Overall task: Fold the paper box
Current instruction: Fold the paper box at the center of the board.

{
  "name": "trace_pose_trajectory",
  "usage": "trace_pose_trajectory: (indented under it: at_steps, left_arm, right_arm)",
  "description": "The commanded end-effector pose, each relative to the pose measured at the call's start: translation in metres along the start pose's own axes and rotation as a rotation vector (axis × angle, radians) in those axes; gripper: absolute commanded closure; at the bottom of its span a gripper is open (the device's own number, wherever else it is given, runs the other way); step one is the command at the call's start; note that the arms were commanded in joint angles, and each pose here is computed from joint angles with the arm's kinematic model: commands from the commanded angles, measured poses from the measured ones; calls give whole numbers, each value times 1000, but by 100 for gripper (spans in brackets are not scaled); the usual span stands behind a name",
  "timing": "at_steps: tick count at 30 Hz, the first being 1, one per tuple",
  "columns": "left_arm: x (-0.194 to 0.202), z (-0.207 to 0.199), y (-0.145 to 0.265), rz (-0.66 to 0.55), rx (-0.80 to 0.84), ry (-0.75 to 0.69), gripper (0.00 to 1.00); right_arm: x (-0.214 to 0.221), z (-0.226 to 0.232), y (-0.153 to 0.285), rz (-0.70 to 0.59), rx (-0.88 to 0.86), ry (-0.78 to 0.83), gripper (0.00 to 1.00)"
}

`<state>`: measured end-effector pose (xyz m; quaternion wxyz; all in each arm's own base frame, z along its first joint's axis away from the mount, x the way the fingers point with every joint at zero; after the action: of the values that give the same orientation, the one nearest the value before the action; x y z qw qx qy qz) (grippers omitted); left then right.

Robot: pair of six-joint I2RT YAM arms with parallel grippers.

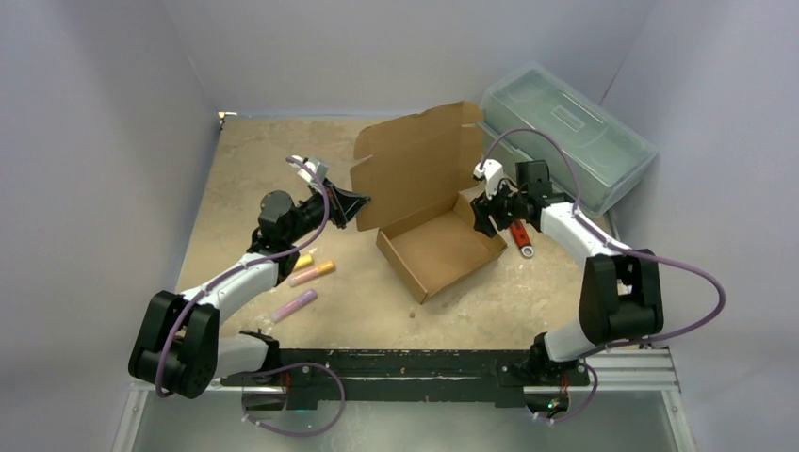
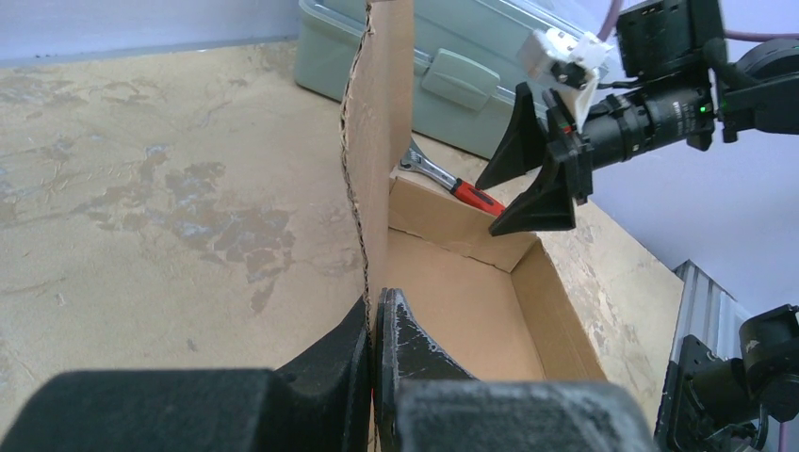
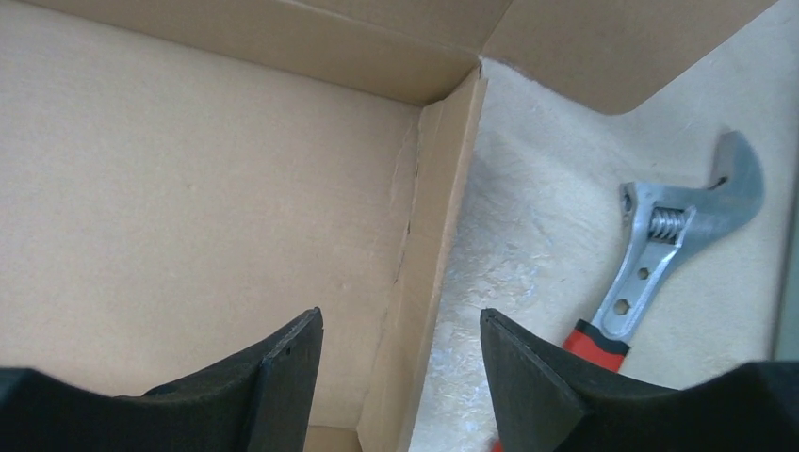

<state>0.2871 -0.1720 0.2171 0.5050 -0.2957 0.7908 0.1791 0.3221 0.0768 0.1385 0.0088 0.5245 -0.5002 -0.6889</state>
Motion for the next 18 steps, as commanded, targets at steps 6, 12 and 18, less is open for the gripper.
trace_pose_trajectory:
  at_steps: [6,12,18]
  left_arm:
    - [-20,-9,-5,-54,43,-58,100]
    - [-20,-9,-5,-54,48,-54,100]
    - [-20,-10,-5,-55,50,-53,100]
  right_arm:
    - [20,-7,-26,115,23,-62,53]
    - [20,-1,-36,147,-2,-68,100]
    - [10,-8,-29,90,78,-89,100]
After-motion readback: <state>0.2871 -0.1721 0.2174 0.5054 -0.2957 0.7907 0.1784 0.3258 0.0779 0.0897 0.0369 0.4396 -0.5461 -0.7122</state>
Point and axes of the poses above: each gripper's point midway between its finger pads, its own y axis back along the fingers, its own z axis along the line the jaws close on, x = y × z, the point moved 6 cm from there along y, back along the fingers, and after that the axes turned 2 degrees about y, right-handed, at the moved point
